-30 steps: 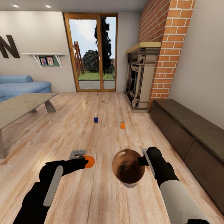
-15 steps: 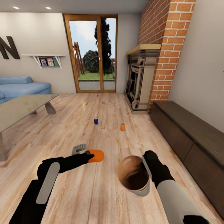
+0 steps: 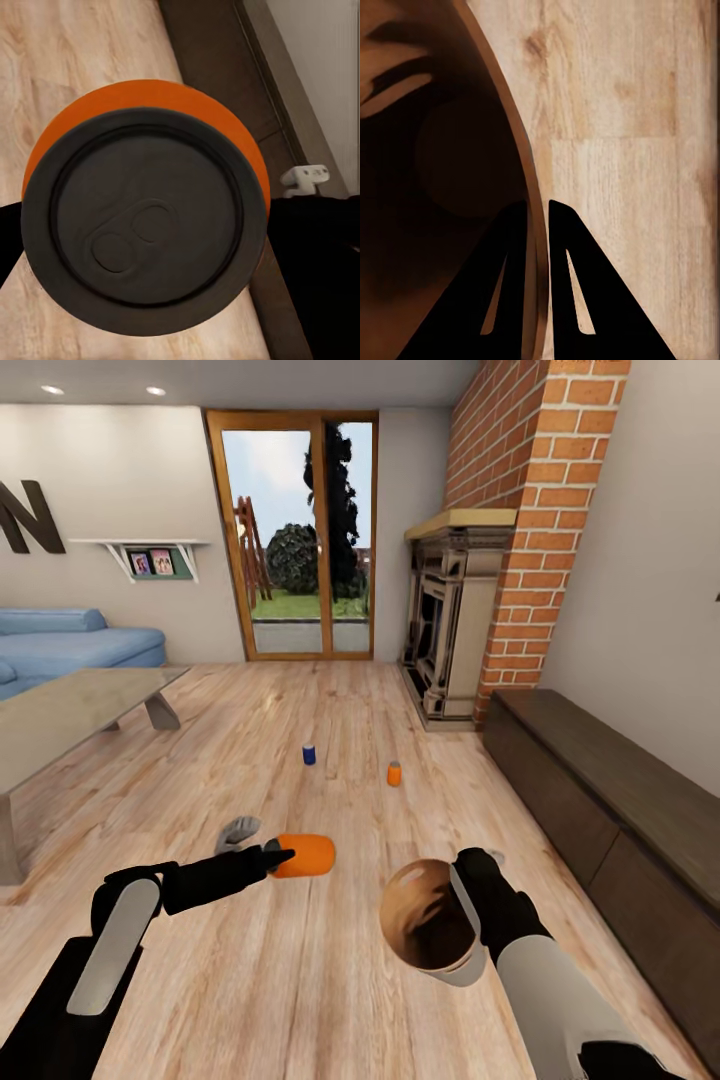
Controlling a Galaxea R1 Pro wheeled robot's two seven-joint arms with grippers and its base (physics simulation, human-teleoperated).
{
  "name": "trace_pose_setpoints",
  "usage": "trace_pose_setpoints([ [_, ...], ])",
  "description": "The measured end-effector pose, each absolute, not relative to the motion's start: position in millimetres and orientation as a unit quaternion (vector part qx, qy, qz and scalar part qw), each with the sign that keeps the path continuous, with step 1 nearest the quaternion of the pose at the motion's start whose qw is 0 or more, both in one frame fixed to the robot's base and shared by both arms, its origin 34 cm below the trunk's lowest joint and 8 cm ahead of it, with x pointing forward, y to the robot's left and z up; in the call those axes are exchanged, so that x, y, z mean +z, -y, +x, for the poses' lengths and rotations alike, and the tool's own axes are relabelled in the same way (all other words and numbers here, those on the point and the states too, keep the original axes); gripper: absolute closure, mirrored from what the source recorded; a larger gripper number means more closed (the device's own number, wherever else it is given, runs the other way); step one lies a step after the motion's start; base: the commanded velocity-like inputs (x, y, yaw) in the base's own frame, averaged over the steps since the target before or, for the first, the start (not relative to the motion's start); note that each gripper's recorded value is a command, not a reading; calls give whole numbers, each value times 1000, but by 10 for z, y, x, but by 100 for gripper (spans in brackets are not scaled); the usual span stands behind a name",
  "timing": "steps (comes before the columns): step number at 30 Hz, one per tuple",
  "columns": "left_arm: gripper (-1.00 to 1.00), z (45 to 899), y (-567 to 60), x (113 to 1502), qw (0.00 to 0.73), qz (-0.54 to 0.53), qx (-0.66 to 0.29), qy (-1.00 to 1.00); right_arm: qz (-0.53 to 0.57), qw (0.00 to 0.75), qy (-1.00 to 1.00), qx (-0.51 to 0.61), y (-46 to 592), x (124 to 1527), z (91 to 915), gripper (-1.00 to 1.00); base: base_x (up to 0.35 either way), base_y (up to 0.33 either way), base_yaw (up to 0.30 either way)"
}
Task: Put the three can of soda from the living room inside the tash can in the kitchen.
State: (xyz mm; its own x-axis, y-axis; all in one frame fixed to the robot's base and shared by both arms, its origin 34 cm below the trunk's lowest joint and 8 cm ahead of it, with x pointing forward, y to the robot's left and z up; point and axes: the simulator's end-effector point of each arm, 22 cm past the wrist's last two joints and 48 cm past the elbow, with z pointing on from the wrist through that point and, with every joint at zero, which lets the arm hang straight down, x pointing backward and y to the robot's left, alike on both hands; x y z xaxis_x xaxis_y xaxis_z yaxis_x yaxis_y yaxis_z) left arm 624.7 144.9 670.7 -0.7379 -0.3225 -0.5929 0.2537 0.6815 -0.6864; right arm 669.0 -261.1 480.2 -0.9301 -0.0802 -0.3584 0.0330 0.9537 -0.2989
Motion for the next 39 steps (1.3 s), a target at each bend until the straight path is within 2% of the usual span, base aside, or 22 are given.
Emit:
trace_pose_setpoints([
  [6, 100, 6243, -1348, 6846, 355, -13, -408, -841, -12, 198, -968, -156, 2621, 4960, 6770, 100, 0, 0, 0],
  [14, 100, 6061, -787, 6934, 322, 50, -417, -848, -12, 204, -967, -149, 2536, 5136, 6830, 100, 0, 0, 0],
  [22, 100, 5969, -389, 7009, 294, 68, -433, -849, -15, 205, -968, -144, 2454, 5307, 6868, 100, 0, 0, 0],
  [39, 100, 5915, -101, 7203, 268, 78, -427, -860, -19, 206, -968, -140, 2356, 5667, 6938, 100, 0, 0, 0],
])
